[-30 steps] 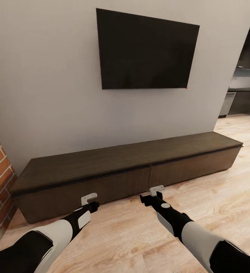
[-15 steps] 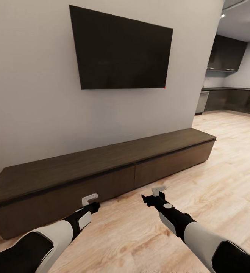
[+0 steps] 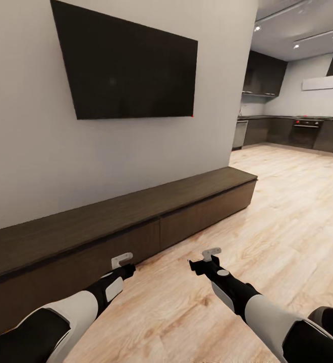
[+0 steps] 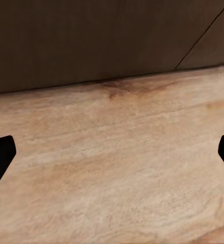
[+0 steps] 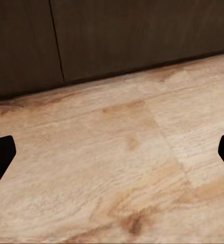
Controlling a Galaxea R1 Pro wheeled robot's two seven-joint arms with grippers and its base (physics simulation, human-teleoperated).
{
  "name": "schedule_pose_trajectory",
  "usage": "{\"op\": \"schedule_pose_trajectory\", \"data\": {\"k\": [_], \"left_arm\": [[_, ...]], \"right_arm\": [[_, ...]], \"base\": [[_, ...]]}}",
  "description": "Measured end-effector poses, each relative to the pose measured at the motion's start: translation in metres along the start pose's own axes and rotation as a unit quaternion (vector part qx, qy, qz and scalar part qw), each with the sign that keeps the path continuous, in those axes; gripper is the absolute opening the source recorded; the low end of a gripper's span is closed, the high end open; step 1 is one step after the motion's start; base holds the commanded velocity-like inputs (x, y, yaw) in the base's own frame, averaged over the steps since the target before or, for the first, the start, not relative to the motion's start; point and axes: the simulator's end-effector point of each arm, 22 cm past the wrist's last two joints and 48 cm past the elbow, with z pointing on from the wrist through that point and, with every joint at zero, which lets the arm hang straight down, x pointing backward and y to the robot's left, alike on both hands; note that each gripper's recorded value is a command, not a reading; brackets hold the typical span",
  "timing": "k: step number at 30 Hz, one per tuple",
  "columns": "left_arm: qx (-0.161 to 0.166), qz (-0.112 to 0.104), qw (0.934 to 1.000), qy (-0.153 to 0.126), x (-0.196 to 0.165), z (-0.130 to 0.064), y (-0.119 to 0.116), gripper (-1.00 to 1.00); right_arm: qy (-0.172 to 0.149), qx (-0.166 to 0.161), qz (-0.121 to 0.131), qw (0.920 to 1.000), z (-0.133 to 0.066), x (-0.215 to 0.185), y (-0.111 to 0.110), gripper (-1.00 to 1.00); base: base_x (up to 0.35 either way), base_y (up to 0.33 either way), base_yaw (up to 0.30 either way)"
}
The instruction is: Place each of the two pumpkins and all three candles from the living room inside a cabinet in the living room (use any cabinet), then make sure every cabinet is closed, and position the cauldron so it is next to a table in the living room.
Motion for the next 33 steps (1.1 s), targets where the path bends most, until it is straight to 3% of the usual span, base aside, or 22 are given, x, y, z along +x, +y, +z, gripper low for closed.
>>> {"op": "schedule_pose_trajectory", "data": {"k": [6,14,21,24,25,27,33], "left_arm": [[0.032,0.003,0.999,0.03,-0.006,-0.004,-0.029,1.0],[0.047,0.017,0.9957,0.078,-0.001,-0.009,-0.041,1.0],[0.058,0.025,0.9925,0.104,0.003,-0.014,-0.053,1.0],[0.083,0.032,0.9912,0.098,-0.015,-0.022,-0.077,1.0],[0.093,0.037,0.9903,0.096,-0.025,-0.027,-0.089,1.0],[0.093,0.044,0.9895,0.102,-0.028,-0.032,-0.095,1.0],[0.096,0.055,0.9884,0.104,-0.037,-0.04,-0.108,1.0]], "right_arm": [[0.051,0.0,-0.002,0.9987,-0.001,0.021,-0.001,1.0],[0.064,0.011,-0.006,0.9979,-0.001,0.018,-0.017,1.0],[0.066,0.001,-0.029,0.9974,-0.009,-0.059,-0.038,1.0],[0.071,0.01,0.005,0.9974,-0.019,-0.079,-0.063,1.0],[0.076,0.015,0.034,0.9964,-0.023,-0.086,-0.075,1.0],[0.083,0.018,0.057,0.9948,-0.026,-0.089,-0.084,1.0],[0.092,0.026,0.076,0.9925,-0.031,-0.088,-0.101,1.0]], "base": [[0.0,0.0,-0.296],[0.0,0.0,-0.297],[0.0,0.0,-0.297],[0.0,0.0,-0.297],[0.0,0.0,-0.297],[0.0,0.0,-0.297],[0.0,0.0,-0.297]]}}
